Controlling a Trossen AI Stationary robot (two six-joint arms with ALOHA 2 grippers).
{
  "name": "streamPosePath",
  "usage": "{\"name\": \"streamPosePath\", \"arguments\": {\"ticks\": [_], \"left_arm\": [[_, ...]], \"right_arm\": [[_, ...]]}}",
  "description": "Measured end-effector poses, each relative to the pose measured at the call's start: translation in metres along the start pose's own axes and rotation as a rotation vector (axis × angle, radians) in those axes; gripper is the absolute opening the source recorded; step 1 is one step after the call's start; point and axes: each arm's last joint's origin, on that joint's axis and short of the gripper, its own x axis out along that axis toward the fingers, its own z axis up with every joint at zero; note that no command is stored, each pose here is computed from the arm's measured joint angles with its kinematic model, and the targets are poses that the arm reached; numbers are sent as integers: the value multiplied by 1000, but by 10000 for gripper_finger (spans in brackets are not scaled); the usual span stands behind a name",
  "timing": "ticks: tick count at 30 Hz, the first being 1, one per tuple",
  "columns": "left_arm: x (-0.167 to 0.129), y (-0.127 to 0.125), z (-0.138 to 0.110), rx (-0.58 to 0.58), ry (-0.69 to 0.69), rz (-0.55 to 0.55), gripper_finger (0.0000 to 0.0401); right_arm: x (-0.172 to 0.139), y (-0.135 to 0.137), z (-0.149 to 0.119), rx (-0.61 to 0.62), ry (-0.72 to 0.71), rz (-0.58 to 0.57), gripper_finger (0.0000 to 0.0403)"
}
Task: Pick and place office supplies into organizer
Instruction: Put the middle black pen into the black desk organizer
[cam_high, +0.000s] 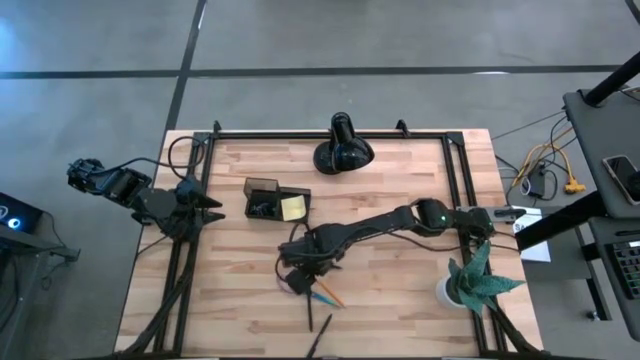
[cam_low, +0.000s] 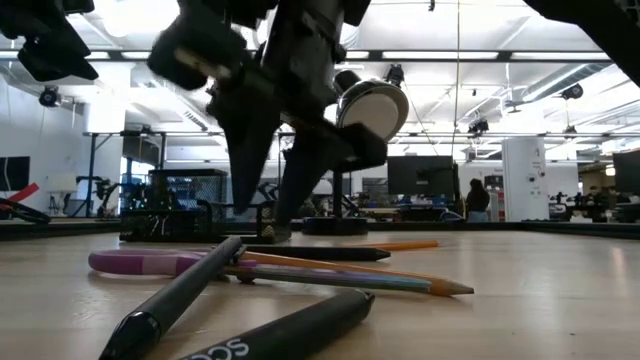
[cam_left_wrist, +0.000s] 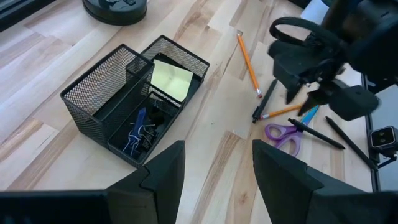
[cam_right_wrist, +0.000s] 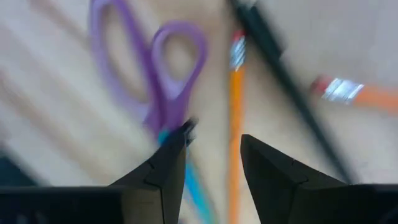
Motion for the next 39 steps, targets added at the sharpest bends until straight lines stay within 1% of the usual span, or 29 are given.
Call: {"name": "streamPosePath", "arguments": {"ticks": [2,6,11,14,18,28,34,39], "left_arm": [[0,0,0,0,0,0,169],[0,0,0,4,0,0,169],[0,0,0,5,0,1,169],[0,0,0,5,0,0,169],[0,0,0,5,0,1,169],[0,0,0,6,1,0,169],[0,1,-1,10,7,7,169],[0,1,-1,12,10,9,169]], "right_arm": [[1,2,-3,38,29,14,146],[4,4,-6,96,32,25,146],[7,10,-1,141,-43,77,146],[11,11,1,161,-61,99,146],[19,8,2,177,-62,74,146],[22,7,-1,176,-48,52,146],[21,7,-12,115,1,13,146],[23,9,-16,94,9,14,146]]}}
